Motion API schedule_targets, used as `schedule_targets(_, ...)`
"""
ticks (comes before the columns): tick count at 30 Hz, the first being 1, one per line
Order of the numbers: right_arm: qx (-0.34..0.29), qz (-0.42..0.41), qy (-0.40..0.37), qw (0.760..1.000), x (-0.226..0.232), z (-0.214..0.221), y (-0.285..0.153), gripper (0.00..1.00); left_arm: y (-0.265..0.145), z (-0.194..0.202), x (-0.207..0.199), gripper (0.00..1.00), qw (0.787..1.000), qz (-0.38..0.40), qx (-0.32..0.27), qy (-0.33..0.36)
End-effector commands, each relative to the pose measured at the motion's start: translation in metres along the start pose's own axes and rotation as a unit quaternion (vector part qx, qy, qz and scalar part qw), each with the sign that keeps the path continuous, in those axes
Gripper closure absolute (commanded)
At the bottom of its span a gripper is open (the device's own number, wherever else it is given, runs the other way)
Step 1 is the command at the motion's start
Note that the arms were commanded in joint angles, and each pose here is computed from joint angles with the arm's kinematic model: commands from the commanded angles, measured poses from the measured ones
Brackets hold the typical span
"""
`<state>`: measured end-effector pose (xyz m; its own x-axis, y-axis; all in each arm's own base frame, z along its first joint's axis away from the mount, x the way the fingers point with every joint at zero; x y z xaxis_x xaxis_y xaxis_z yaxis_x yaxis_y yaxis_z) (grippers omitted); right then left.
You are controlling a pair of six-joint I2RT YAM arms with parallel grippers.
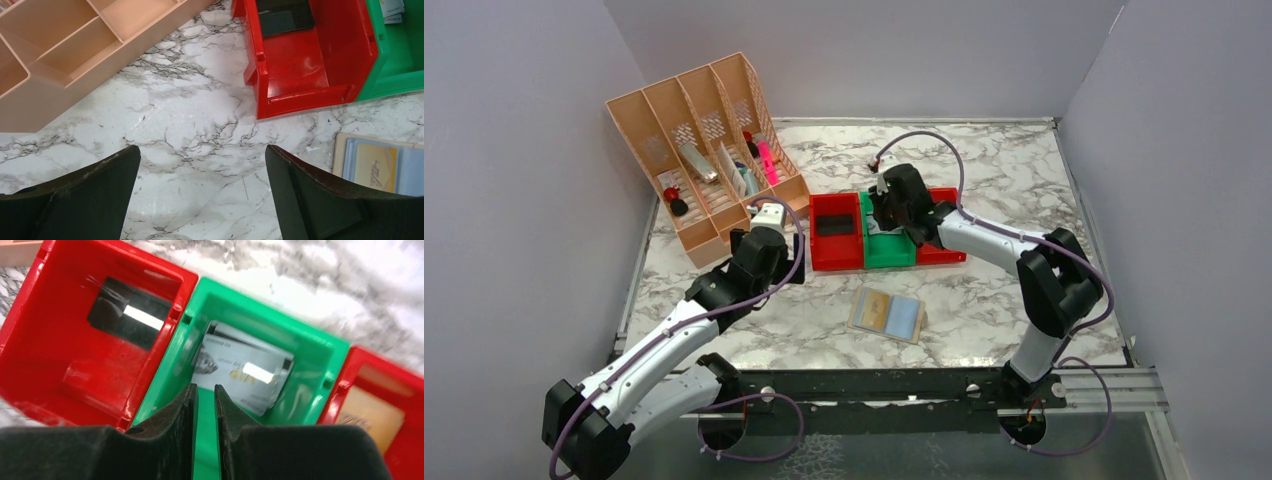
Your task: Take the credit cards out of the card holder
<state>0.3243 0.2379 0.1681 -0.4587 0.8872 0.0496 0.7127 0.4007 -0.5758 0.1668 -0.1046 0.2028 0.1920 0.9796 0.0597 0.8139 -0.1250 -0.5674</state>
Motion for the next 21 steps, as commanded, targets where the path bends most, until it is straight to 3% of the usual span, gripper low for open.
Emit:
schedule_targets(1, 0.101, 0.014, 0.151, 0.983, 0.01, 0.031, -0.002, 0.78, -0.003, -0.008, 0.001, 0.01, 1.0, -0.005, -0.007, -0.008)
schedule_targets(9, 0.133, 0.025, 0.186, 0.973, 0.013, 0.047, 0.015, 0.83, -0.003, -0.008, 0.001, 0.01, 1.0, -0.004, -0.007, -0.008)
schedule_targets(21, 0.116, 0.073, 0.203, 0.97, 0.009, 0.053, 0.043, 0.85, -0.002, -0.008, 0.001, 0.01, 1.0, -0.006, -0.006, -0.009)
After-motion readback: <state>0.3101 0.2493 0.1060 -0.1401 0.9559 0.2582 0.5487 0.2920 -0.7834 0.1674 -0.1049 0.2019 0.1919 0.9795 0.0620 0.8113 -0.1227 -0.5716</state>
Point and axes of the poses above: each gripper's point midway between its finger pads, its own y axis out along the fingers, its own x axis along the line the jaws close on, z = x × y, the point moved 10 cm from there along -y, back along the fingers, and after that the axes turned 7 degrees about y, right-handed, at the moved point
